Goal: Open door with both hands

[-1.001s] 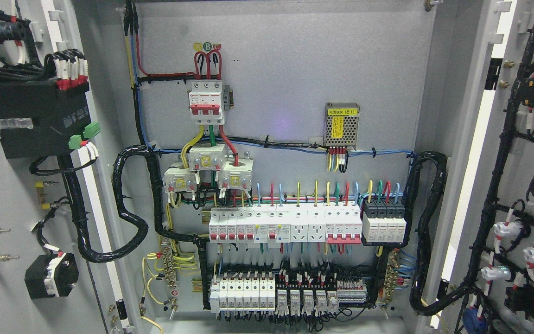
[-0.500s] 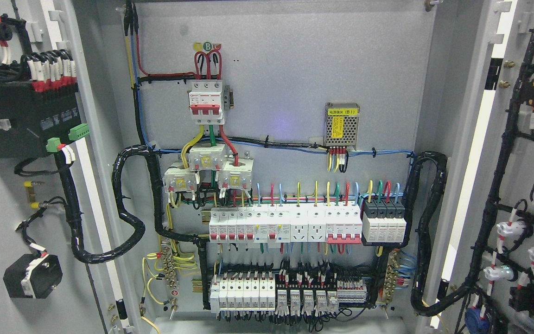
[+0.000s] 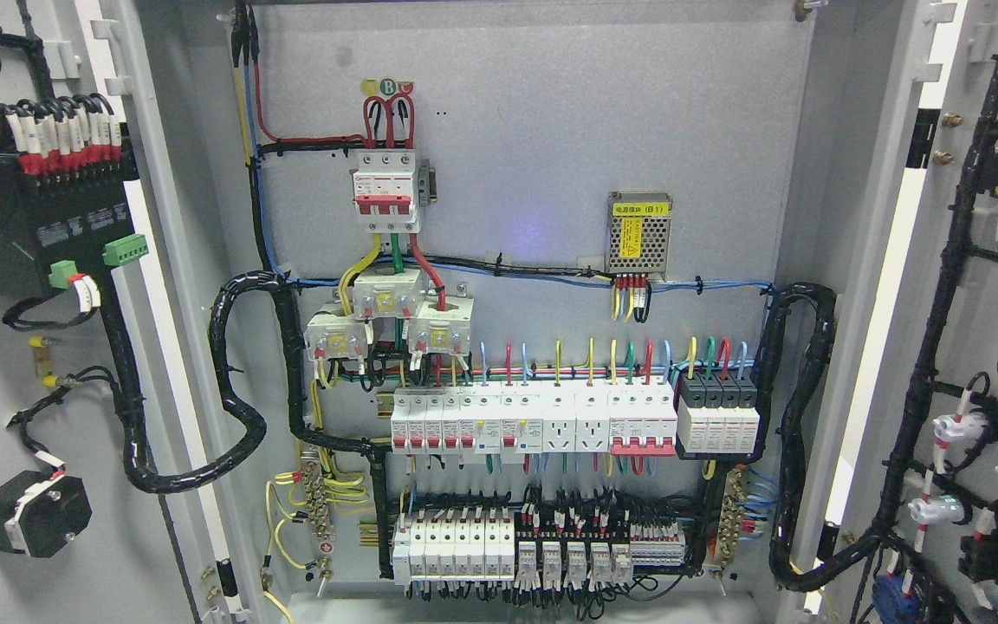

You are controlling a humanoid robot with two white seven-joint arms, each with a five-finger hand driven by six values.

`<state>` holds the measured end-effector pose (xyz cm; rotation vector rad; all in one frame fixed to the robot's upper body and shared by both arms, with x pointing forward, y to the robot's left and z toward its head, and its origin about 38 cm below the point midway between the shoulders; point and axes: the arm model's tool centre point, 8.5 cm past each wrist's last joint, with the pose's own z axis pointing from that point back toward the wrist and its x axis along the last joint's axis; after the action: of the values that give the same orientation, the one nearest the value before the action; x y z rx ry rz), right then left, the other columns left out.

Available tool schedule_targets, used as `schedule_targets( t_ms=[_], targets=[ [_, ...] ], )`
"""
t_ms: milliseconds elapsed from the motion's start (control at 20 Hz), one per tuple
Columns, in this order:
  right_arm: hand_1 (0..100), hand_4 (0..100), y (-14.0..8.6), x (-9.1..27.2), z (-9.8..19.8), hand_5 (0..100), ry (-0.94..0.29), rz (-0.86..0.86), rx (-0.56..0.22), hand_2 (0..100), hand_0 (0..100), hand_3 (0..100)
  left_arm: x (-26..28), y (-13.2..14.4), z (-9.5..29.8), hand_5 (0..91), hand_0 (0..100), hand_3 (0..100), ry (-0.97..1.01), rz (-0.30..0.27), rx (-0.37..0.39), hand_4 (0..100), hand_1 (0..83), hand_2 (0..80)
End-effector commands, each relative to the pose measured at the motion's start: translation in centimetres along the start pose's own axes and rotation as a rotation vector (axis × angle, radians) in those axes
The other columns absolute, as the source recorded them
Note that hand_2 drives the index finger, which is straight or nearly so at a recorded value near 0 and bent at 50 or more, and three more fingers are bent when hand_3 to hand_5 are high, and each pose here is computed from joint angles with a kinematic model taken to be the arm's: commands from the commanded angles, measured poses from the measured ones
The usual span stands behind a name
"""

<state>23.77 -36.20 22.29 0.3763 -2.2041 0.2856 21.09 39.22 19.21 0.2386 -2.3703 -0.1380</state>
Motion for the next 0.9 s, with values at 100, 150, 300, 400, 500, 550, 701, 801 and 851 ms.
schedule_targets(
  t_ms=[100, 150, 300, 400, 500, 550, 701, 801, 851],
  targets=[
    [0, 0, -1.0, 0.5, 0.6, 0, 0.006, 0.033, -0.021, 0, 38, 0, 0.9, 4.3, 0.6, 0.0, 0, 0, -0.142, -0.135, 0.028, 0, 0.0, 0.0],
    [0, 0, -1.0, 0.6, 0.6, 0, 0.007, 0.034, -0.022, 0, 38, 0, 0.6, 4.4, 0.6, 0.0, 0, 0, -0.134, -0.139, 0.029, 0, 0.0, 0.0],
    [0, 0, -1.2, 0.7, 0.9, 0, 0.012, 0.042, -0.027, 0, 38, 0, -0.2, 5.6, 0.1, 0.0, 0, 0, -0.09, -0.156, 0.045, 0, 0.0, 0.0],
    [0, 0, -1.3, 0.8, 0.9, 0, 0.013, 0.048, -0.03, 0, 38, 0, -1.1, 6.3, -0.7, 0.0, 0, 0, -0.049, -0.157, 0.057, 0, 0.0, 0.0],
    [0, 0, -1.3, 0.9, 1.0, 0, 0.014, 0.049, -0.031, 0, 38, 0, -1.9, 7.2, -1.2, 0.0, 0, 0, -0.022, -0.162, 0.065, 0, 0.0, 0.0],
    [0, 0, -1.3, 0.8, 1.1, 0, 0.017, 0.048, -0.032, 0, 38, 0, -2.3, 7.6, -1.5, 0.0, 0, 0, -0.013, -0.159, 0.076, 0, 0.0, 0.0],
    [0, 0, -1.4, 0.9, 1.3, 0, 0.019, 0.05, -0.038, 0, 38, 0, -3.6, 9.2, -2.4, 0.0, 0, 0, 0.045, -0.163, 0.091, 0, 0.0, 0.0],
    [0, 0, -1.4, 0.9, 1.5, 0, 0.026, 0.05, -0.041, 0, 38, 0, -4.1, 10.5, -2.9, 0.0, 0, 0, 0.073, -0.166, 0.109, 0, 0.0, 0.0],
    [0, 0, -1.6, 1.0, 1.5, 0, 0.025, 0.056, -0.044, 0, 38, 0, -4.2, 10.9, -3.2, 0.0, 0, 0, 0.078, -0.164, 0.116, 0, 0.0, 0.0]
  ],
)
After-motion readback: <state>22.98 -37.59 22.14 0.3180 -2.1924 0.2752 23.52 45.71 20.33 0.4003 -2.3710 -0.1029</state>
